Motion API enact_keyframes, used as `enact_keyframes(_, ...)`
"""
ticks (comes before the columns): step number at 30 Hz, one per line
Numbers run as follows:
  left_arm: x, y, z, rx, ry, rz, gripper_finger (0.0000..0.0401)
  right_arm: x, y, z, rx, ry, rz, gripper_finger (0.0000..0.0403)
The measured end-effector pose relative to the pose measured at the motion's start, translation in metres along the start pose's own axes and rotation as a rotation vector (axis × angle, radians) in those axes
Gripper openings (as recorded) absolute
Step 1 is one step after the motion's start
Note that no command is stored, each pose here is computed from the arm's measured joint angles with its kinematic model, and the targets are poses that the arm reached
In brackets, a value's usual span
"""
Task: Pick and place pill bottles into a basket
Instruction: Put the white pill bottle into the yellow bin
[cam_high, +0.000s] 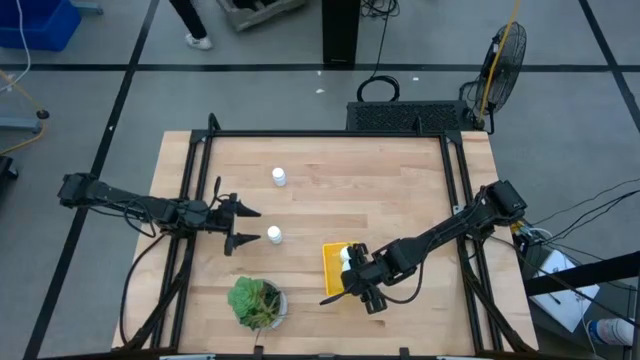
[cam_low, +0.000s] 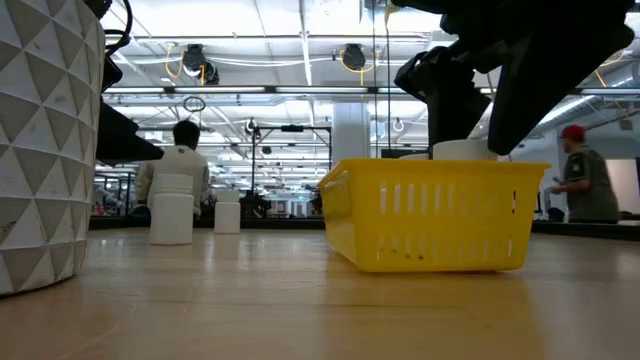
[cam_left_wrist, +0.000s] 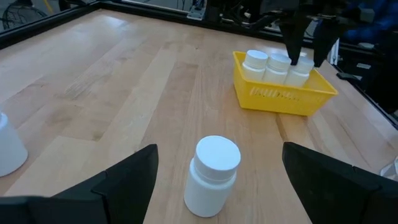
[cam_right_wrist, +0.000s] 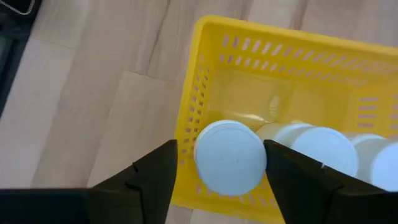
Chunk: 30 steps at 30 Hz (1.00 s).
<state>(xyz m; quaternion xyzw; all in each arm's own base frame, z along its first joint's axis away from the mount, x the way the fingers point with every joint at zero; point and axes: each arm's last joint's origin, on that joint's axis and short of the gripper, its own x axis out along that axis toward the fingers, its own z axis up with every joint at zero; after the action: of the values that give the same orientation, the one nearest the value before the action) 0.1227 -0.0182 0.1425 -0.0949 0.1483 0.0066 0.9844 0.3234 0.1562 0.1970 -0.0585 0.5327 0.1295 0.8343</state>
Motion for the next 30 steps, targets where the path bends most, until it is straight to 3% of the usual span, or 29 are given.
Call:
enact_keyframes(7, 0.000, 0.000, 0.000, 0.004, 0.001, 0.000, 0.0347, -0.031, 0.001, 0.004, -0.005, -0.063, 0.018, 0.0236)
enact_keyframes(13, 0.000, 0.000, -0.001, 0.007, 0.009, 0.002, 0.0347, -0.068, -0.004, -0.012, 0.041, -0.050, -0.213, 0.0221)
enact_keyframes(17, 0.000, 0.000, -0.002, 0.006, 0.016, 0.004, 0.0346, -0.069, -0.011, -0.034, 0.095, -0.093, -0.306, 0.0213)
enact_keyframes(23, 0.000, 0.001, -0.002, 0.006, 0.020, 0.005, 0.0346, -0.067, -0.019, -0.077, 0.112, -0.239, -0.243, 0.0205)
enact_keyframes(30, 0.000, 0.001, -0.002, 0.000, 0.025, 0.004, 0.0346, -0.091, -0.027, -0.124, 0.129, -0.474, -0.148, 0.0199)
